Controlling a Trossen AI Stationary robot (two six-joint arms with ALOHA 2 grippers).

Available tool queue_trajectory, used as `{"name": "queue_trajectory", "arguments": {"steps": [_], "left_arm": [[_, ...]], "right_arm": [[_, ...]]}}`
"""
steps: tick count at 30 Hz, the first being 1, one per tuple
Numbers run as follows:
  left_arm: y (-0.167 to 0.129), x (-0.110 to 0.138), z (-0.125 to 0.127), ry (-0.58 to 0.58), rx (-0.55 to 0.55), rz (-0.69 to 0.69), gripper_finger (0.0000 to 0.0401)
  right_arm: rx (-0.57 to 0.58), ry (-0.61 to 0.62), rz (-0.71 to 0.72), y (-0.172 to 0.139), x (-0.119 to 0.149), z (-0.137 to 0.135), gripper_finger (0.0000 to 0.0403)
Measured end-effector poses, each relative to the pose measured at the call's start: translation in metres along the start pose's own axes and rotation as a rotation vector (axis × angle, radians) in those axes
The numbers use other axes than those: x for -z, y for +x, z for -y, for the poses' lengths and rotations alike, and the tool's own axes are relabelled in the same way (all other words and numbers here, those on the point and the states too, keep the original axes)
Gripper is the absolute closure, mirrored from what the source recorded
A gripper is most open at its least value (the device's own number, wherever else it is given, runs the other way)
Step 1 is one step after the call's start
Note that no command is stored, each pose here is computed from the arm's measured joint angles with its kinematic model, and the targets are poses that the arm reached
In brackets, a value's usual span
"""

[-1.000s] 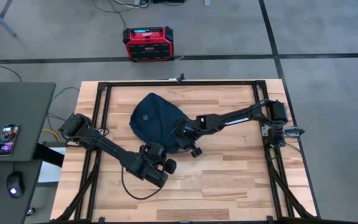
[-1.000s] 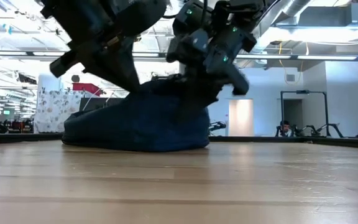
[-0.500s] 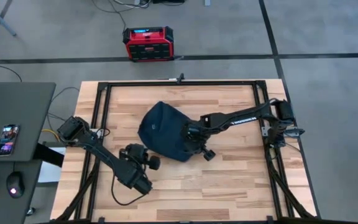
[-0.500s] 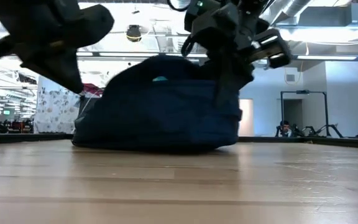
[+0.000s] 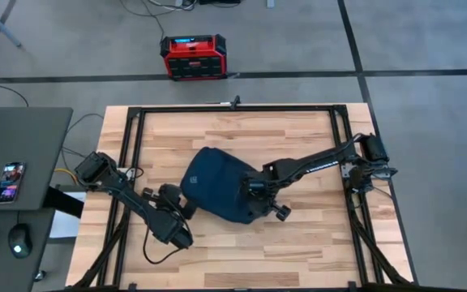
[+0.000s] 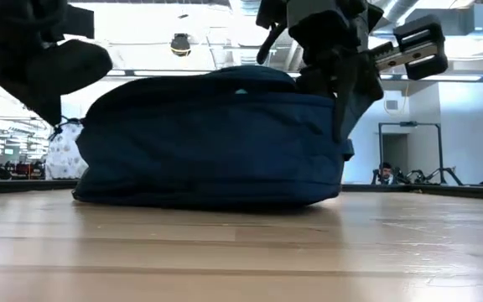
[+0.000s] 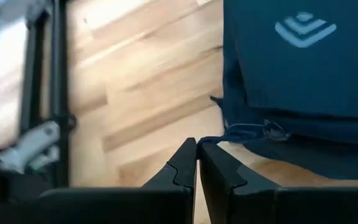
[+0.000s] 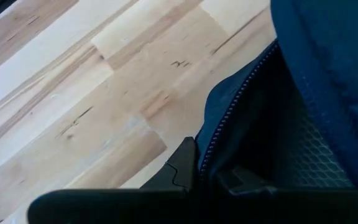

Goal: Unpack backpack
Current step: Open the backpack

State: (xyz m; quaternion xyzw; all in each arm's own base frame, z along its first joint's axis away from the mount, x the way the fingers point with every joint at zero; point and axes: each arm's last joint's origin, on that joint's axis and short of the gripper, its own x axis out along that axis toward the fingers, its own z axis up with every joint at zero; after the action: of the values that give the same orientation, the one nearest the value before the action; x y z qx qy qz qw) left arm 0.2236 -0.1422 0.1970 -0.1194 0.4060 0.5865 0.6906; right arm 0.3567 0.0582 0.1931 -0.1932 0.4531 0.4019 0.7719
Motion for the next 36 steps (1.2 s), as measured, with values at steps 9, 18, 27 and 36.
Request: {"name": "queue_trajectory", "arguments": {"steps": [9,18,27,36], "left_arm": [[-0.007,-0.005,-0.001,0.150,0.114,-0.034,0.0395],[-0.042,-0.035,-0.019,0.381,0.559,-0.104,0.0289],[-0.063,-0.082,-0.053,0.588,0.846,0.135,0.0240],[-0.055,-0.098,-0.004,0.821,0.924,0.364,0.0240]], "right_arm": [[0.053,0.197,0.039,-0.014,-0.009,0.012,0.0394],[0.163,0.437,0.032,-0.052,-0.042,0.017,0.0294],[0.388,0.609,-0.108,-0.114,-0.081,-0.012,0.0221],[0.566,0.918,-0.188,-0.114,-0.067,-0.055,0.0216]]}}
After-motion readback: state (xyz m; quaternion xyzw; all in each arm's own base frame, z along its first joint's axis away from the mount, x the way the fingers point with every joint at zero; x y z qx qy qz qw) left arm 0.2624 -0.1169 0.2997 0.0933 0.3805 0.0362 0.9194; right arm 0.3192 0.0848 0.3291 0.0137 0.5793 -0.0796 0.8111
